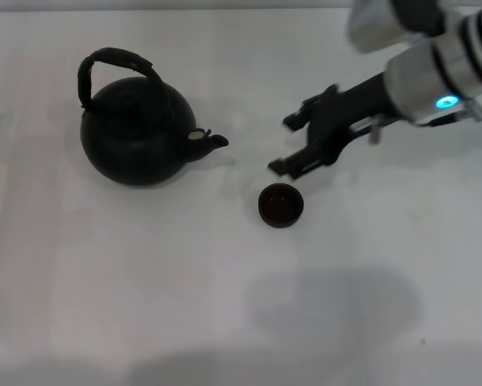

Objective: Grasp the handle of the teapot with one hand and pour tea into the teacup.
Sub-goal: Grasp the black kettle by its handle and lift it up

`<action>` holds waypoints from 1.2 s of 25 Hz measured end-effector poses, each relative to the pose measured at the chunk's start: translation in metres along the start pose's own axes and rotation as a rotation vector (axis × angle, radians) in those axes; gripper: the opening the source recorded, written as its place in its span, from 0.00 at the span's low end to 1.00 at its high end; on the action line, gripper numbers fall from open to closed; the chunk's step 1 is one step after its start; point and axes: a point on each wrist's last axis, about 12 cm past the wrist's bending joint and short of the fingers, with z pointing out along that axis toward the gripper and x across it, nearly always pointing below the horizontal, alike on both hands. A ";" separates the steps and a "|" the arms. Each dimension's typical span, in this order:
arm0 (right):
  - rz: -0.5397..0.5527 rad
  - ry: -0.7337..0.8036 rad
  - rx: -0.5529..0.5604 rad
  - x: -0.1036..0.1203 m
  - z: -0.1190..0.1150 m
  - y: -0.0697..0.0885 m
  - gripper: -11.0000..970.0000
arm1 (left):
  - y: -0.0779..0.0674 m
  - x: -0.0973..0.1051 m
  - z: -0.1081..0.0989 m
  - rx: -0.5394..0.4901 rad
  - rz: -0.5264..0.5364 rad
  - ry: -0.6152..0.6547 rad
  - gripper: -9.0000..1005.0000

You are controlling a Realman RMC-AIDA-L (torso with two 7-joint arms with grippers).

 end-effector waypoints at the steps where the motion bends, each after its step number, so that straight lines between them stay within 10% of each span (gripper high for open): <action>1: 0.023 -0.021 0.016 0.005 -0.004 -0.004 0.87 | -0.001 0.000 0.001 0.004 0.000 -0.001 0.83; 11: 0.378 -0.526 0.114 0.062 -0.035 -0.042 0.87 | -0.004 0.000 0.002 0.028 0.007 0.006 0.83; 18: 0.595 -0.911 0.493 0.139 -0.068 -0.059 0.87 | -0.006 0.001 0.002 0.045 0.007 0.016 0.83; 24: 0.522 -0.901 0.971 0.191 -0.071 -0.058 0.87 | -0.007 0.003 0.001 0.066 0.014 0.035 0.83; 30: 0.531 -0.868 1.114 0.204 -0.065 -0.053 0.87 | -0.009 0.004 -0.002 0.084 0.004 0.038 0.83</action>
